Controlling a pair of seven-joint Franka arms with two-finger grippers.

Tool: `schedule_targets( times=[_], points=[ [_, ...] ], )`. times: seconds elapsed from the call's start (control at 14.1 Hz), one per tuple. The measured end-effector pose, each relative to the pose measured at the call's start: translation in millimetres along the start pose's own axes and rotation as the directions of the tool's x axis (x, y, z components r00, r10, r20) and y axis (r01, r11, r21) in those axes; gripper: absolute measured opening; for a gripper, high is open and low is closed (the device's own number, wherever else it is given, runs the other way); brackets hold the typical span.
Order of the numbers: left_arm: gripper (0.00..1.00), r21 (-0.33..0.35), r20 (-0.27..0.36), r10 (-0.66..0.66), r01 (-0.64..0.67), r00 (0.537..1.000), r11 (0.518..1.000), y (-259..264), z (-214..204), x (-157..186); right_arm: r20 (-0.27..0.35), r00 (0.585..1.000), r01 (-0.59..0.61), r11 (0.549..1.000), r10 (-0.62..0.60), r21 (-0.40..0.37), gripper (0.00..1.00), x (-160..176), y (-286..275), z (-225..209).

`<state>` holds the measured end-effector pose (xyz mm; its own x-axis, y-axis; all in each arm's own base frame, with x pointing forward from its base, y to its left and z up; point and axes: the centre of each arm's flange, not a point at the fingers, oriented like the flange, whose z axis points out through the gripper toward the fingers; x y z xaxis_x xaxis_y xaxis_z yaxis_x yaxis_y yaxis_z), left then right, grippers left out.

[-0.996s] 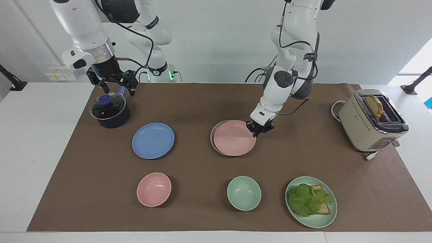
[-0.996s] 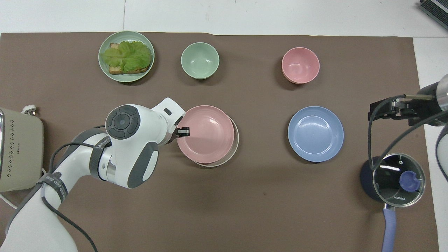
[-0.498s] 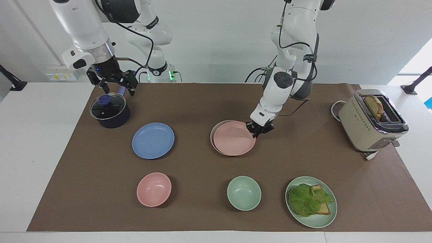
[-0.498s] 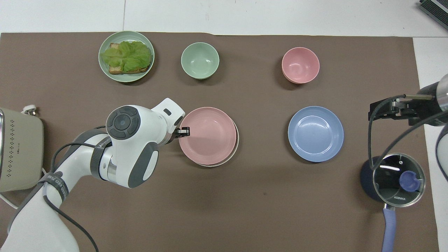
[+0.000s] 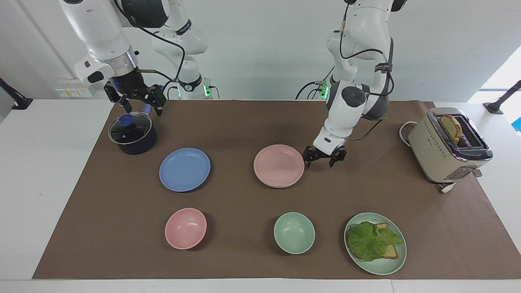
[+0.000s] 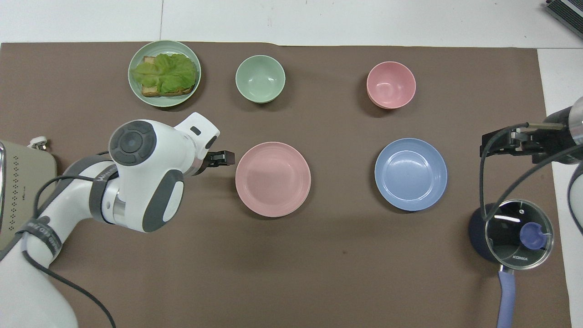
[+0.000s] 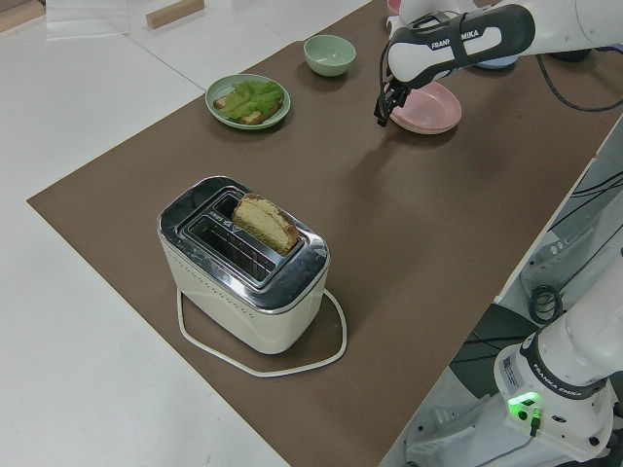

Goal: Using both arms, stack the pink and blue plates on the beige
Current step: 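Open the left gripper and withdraw it toward the rest pose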

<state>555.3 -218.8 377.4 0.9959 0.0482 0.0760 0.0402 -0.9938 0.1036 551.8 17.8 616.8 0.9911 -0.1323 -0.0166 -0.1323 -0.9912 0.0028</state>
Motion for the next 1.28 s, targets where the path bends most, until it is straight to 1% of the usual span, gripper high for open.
schedule_targets(
  times=[0.07, 0.21, 0.36, 0.64, 0.71, 0.85, 1.0, 1.28],
  points=[
    [1.00, 0.003, -0.007, -0.017, 0.017, 1.000, 1.000, -16, -14, 7, 0.000, 1.000, 0.000, 1.000, 0.000, 0.000, 1.00, 0, 0, 0],
    [1.00, 0.017, 0.005, -0.031, 0.031, 1.000, 0.999, -48, -32, 14, 0.000, 1.000, 0.000, 1.000, 0.000, 0.000, 1.00, 0, 0, 0],
    [1.00, 0.028, 0.025, -0.006, 0.005, 1.000, 1.000, -86, -44, 19, 0.000, 1.000, -0.001, 1.000, 0.001, 0.000, 1.00, 0, 1, 0],
    [1.00, 0.038, 0.059, 0.059, -0.062, 0.996, 0.997, -182, -65, 27, 0.000, 1.000, -0.006, 1.000, 0.006, 0.000, 1.00, 1, 4, 0],
    [1.00, 0.037, 0.065, 0.076, -0.078, 0.995, 0.996, -202, -70, 27, 0.000, 1.000, -0.008, 1.000, 0.008, 0.000, 1.00, 1, 5, 0],
    [1.00, 0.038, 0.055, 0.094, -0.096, 0.994, 0.995, -233, -82, 26, -0.016, 1.000, 0.000, 1.000, 0.000, 0.003, 1.00, 3, 6, -1],
    [1.00, 0.040, 0.041, 0.094, -0.096, 0.995, 0.995, -242, -99, 26, -0.043, 0.999, 0.012, 1.000, -0.012, 0.006, 1.00, 7, 8, -1],
    [1.00, 0.028, 0.083, 0.125, -0.128, 0.989, 0.991, -218, -168, 26, -0.056, 0.998, 0.011, 1.000, -0.011, 0.007, 1.00, 13, 22, 13]
  ],
)
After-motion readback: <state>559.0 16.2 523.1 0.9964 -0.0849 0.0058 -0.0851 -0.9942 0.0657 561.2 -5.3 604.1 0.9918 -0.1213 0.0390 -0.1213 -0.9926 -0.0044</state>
